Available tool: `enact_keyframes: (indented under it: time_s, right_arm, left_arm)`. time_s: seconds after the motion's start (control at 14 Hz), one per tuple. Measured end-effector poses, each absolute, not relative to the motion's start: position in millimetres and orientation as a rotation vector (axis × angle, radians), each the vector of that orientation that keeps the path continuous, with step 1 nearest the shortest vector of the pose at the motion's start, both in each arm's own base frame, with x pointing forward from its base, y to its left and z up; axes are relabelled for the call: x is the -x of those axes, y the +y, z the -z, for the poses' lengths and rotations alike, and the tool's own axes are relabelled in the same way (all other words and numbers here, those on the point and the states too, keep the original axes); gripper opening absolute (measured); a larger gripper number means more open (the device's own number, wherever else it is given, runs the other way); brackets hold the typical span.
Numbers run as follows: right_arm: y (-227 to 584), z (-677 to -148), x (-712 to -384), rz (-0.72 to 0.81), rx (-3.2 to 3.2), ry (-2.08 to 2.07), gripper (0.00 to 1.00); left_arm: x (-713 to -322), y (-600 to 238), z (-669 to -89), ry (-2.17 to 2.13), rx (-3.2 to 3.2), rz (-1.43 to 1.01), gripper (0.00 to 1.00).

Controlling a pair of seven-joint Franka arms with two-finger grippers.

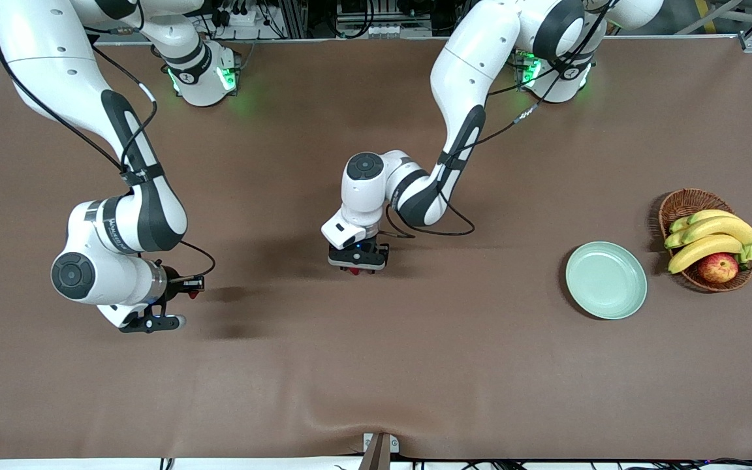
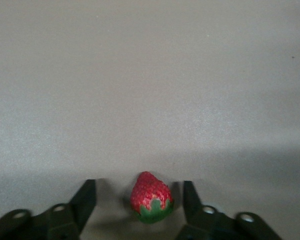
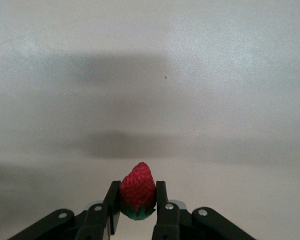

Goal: Collect all strawberries into plate
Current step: 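Drop the strawberry on the plate while the right gripper sets another mid-table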

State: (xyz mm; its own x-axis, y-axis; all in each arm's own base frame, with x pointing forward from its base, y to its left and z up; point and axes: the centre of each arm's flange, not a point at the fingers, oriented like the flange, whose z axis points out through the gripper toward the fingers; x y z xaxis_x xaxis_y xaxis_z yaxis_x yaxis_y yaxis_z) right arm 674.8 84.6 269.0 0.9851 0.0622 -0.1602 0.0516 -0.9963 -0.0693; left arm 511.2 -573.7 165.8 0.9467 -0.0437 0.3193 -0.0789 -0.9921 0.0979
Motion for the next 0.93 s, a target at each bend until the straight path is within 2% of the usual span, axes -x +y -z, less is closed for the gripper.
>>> enact_keyframes:
  time_s: [0.21,0.29,0.64,0.93]
  right_arm:
    - [85,-269,-675,-0.250,3.065,-0.088,0.32]
    - [85,-269,-675,-0.250,3.065,-0.088,0.32]
    - [85,-269,-675,-0.251,3.065,-0.088,0.32]
    - [101,-269,-672,-0.256,3.044,-0.110,0.32]
  left_arm:
    - [-513,-574,-168,-0.016,-2.981,-0.488,0.38]
    - [-513,-575,-169,-0.006,-2.979,-0.488,0.32]
    - [-525,-577,-202,0.085,-2.952,-0.511,0.32]
    - [-584,-514,-277,0.321,-3.021,-0.465,0.32]
